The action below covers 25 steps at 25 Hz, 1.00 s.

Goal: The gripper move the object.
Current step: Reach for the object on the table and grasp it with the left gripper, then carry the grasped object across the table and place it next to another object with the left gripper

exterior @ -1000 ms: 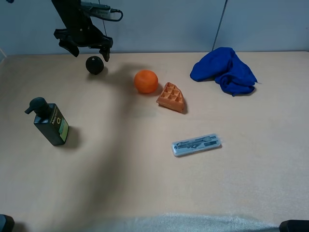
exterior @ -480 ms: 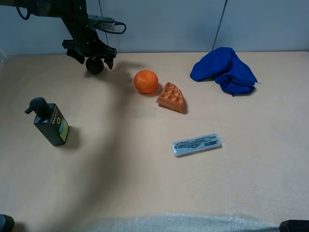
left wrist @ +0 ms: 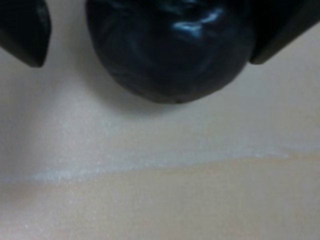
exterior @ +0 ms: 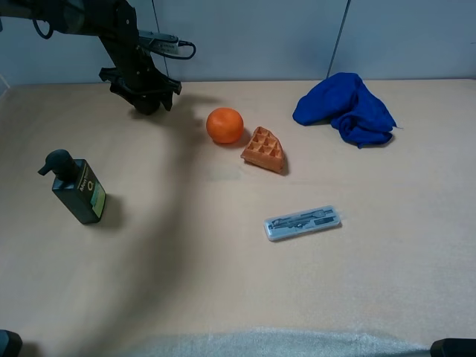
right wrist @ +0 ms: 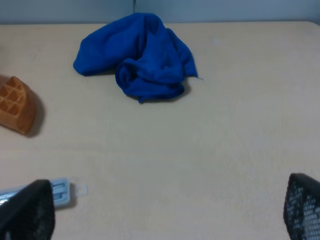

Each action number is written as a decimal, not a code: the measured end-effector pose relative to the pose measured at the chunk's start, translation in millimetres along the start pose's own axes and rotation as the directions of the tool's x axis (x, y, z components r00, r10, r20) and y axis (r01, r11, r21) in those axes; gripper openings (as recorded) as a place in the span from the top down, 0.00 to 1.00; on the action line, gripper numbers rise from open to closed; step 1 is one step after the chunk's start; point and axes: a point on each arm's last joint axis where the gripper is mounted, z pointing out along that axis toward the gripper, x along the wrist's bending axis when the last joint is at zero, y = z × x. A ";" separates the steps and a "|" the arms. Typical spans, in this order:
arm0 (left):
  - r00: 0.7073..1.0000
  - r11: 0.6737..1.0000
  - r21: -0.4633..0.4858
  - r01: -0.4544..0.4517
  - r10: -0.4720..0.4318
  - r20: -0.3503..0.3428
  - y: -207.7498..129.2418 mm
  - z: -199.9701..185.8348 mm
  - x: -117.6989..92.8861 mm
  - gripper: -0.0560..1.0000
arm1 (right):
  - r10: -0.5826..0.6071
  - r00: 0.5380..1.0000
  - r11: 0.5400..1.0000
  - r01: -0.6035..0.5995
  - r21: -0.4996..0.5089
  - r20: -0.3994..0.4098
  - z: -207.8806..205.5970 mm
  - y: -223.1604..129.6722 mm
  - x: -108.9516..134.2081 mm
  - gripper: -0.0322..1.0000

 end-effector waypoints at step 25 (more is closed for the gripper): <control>1.000 1.000 0.022 -0.001 0.002 -0.009 -1.5 -0.6 0.9 0.37 | 0.000 1.000 1.000 0.000 0.000 0.000 0.0 0.0 0.0 0.30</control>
